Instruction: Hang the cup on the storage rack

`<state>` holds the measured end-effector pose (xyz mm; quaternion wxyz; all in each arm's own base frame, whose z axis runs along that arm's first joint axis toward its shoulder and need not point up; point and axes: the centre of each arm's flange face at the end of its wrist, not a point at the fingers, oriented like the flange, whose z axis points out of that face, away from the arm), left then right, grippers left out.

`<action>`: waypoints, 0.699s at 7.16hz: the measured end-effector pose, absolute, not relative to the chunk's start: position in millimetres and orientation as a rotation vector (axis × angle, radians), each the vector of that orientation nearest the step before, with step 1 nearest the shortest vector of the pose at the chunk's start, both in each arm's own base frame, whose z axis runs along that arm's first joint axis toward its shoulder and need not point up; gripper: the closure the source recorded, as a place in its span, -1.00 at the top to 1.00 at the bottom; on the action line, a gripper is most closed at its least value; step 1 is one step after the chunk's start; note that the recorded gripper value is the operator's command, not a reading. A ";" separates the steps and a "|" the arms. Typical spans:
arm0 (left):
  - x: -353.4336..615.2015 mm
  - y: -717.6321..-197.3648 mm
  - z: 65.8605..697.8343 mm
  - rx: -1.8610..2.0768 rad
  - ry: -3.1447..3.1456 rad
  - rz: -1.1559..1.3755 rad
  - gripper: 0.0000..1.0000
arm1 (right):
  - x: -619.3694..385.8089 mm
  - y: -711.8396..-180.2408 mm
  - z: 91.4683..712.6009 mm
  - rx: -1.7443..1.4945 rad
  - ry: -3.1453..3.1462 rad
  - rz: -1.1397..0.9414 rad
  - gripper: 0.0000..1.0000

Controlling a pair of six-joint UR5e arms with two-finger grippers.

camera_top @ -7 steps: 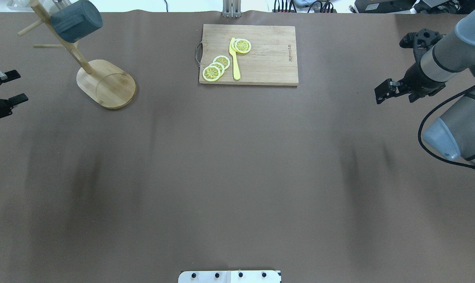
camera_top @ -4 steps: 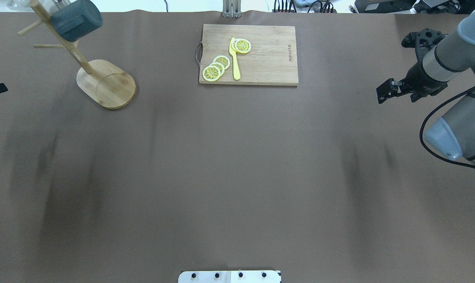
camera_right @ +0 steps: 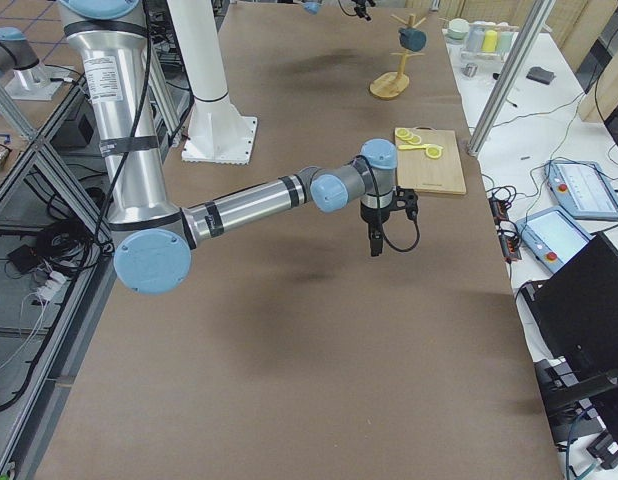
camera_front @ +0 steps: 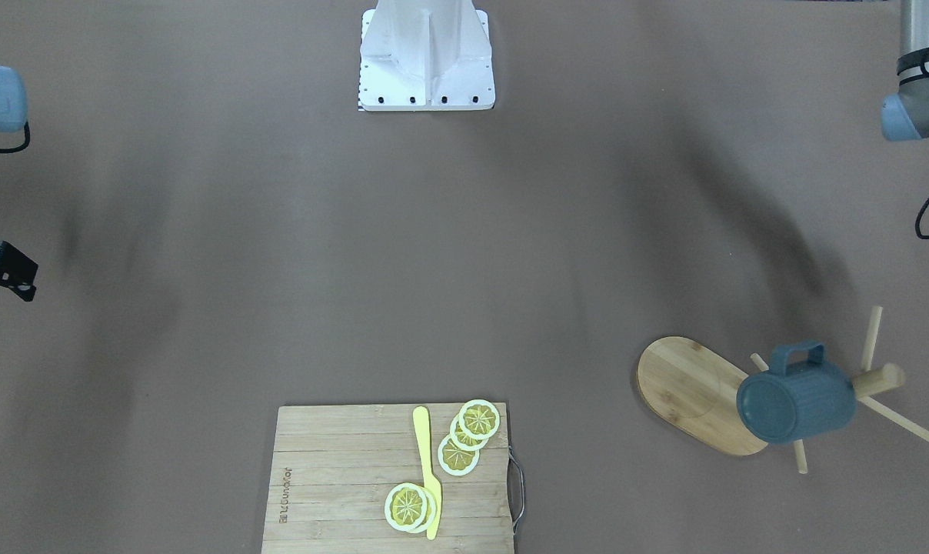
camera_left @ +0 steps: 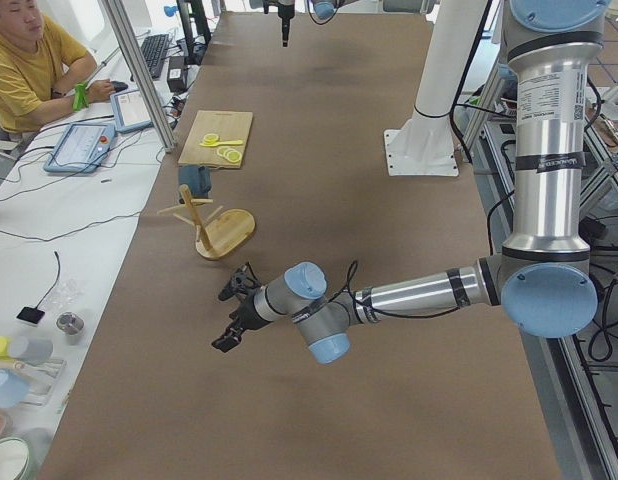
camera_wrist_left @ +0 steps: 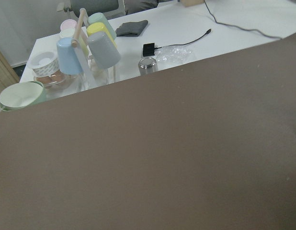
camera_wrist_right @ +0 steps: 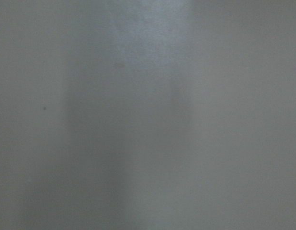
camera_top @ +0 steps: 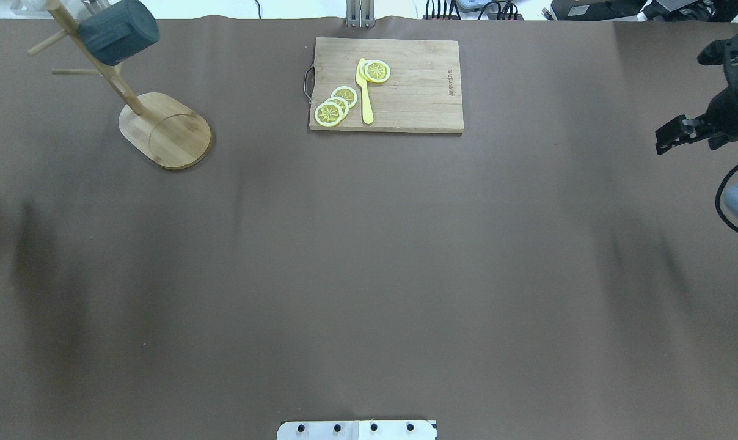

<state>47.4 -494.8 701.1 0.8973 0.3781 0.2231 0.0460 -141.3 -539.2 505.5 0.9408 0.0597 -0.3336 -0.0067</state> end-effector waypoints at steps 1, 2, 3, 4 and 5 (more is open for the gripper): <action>44.8 -499.1 709.9 0.686 0.446 0.154 0.95 | -116.1 -530.5 527.5 0.114 -0.668 -0.028 1.00; 43.6 -505.5 712.2 0.572 0.498 0.173 0.95 | -95.0 -520.4 545.8 0.095 -0.676 -0.028 1.00; 40.2 -515.6 705.7 0.446 0.593 0.164 0.95 | -75.8 -509.3 562.2 0.066 -0.698 -0.007 1.00; 36.9 -524.9 693.4 0.320 0.689 0.132 0.95 | -60.4 -498.5 577.6 0.041 -0.713 0.010 1.00; 35.7 -533.9 673.8 0.188 0.770 0.072 0.95 | -48.5 -487.5 593.3 0.027 -0.717 -0.003 1.00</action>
